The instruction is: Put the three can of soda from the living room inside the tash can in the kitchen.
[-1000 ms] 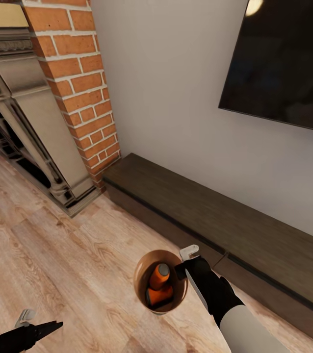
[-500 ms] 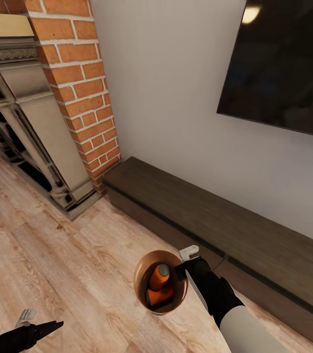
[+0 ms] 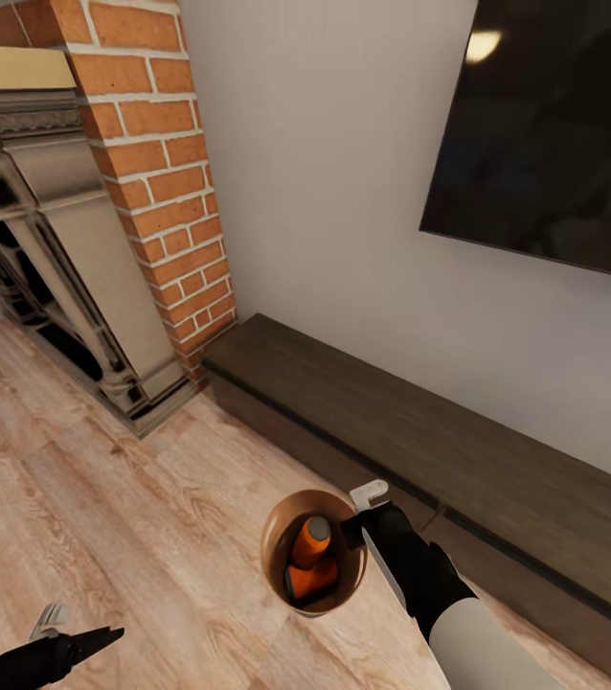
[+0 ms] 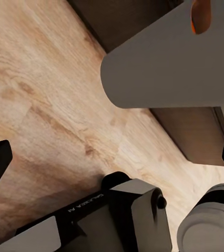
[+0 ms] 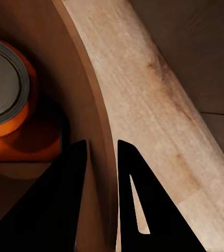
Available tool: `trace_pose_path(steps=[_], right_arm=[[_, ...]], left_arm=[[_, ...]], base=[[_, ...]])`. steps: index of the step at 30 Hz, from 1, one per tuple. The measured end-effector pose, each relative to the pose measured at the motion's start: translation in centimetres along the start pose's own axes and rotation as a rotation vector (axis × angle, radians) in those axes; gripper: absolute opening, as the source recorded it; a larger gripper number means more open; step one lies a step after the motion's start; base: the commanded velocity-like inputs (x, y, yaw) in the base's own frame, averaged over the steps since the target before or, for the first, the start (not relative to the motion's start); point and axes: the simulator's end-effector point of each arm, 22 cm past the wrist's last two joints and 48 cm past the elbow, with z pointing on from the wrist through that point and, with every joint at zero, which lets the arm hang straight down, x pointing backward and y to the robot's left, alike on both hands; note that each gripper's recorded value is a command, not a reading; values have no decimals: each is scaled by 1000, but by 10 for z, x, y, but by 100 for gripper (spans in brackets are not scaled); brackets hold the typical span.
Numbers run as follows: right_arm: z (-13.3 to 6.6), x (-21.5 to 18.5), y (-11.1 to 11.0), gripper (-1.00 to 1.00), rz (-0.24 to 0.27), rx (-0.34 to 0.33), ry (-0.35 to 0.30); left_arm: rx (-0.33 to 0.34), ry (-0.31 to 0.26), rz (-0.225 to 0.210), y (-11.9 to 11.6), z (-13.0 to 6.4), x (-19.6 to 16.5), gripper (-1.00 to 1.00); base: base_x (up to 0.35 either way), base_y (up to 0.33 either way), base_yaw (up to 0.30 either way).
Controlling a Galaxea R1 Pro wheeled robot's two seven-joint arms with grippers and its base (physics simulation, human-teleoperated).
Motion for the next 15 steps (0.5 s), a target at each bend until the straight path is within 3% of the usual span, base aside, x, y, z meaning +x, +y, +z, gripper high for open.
trace_pose_path(steps=[15], right_arm=[[-10, -20, -3, -100, -1, 8, -72]], left_arm=[[8, -14, 18, -6, -2, -7, 100]], base=[[0, 0, 0]])
